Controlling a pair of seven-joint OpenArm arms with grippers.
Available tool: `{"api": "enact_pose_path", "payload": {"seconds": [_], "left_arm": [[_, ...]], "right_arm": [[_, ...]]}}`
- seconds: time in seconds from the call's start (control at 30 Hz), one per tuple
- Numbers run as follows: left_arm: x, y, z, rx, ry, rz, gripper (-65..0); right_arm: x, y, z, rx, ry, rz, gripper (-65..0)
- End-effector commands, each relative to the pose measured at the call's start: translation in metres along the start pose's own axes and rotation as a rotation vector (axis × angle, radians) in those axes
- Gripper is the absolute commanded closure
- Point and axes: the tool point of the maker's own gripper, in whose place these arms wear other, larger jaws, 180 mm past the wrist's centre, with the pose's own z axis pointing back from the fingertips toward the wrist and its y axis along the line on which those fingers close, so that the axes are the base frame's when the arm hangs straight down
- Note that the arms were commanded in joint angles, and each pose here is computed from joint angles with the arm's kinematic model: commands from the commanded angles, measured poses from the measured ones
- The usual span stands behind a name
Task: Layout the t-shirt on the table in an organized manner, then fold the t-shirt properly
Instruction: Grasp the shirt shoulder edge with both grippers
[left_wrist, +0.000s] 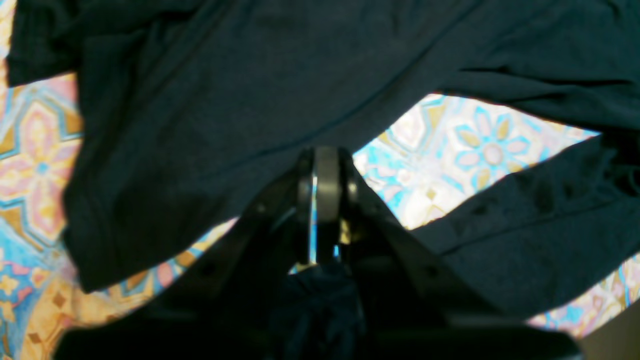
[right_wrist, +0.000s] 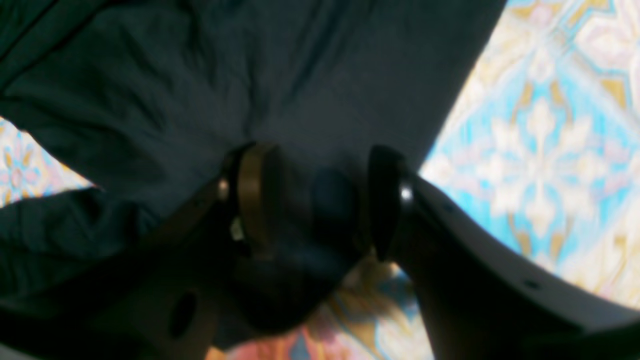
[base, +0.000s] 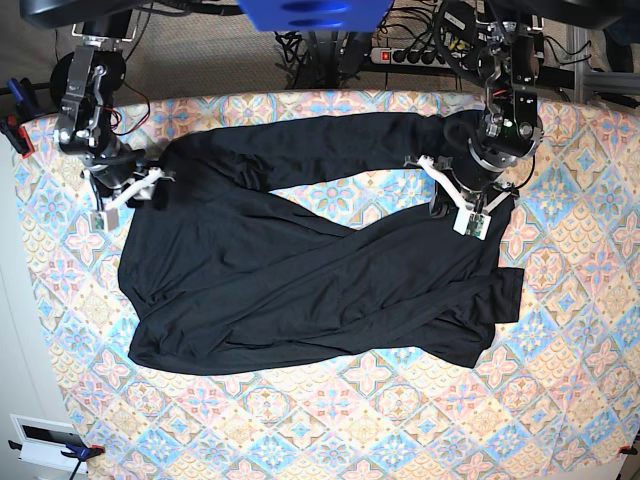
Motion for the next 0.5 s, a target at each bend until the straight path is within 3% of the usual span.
{"api": "enact_pose_path", "payload": {"seconds": [0.0,0.17,0.47], "left_arm": [[0.011,0.0,0.003,0.001,-0.04,-0.008,-0.7],[0.011,0.004,0.005,0.01,-0.037,-0.014,-2.9],[0.009,0.009,0.006,0.02,-0.028,-0.028,-6.3]], "right_arm": [[0.015,-0.01,0.001,-0.022,-0.048,-0.028,-28.1],[0.033,-0.017,-0.022,0.024,-0.045,-0.177,-34.0],[0.027,-0.01,-0.032,0.094,-0.032,-0.276,-34.4]]}}
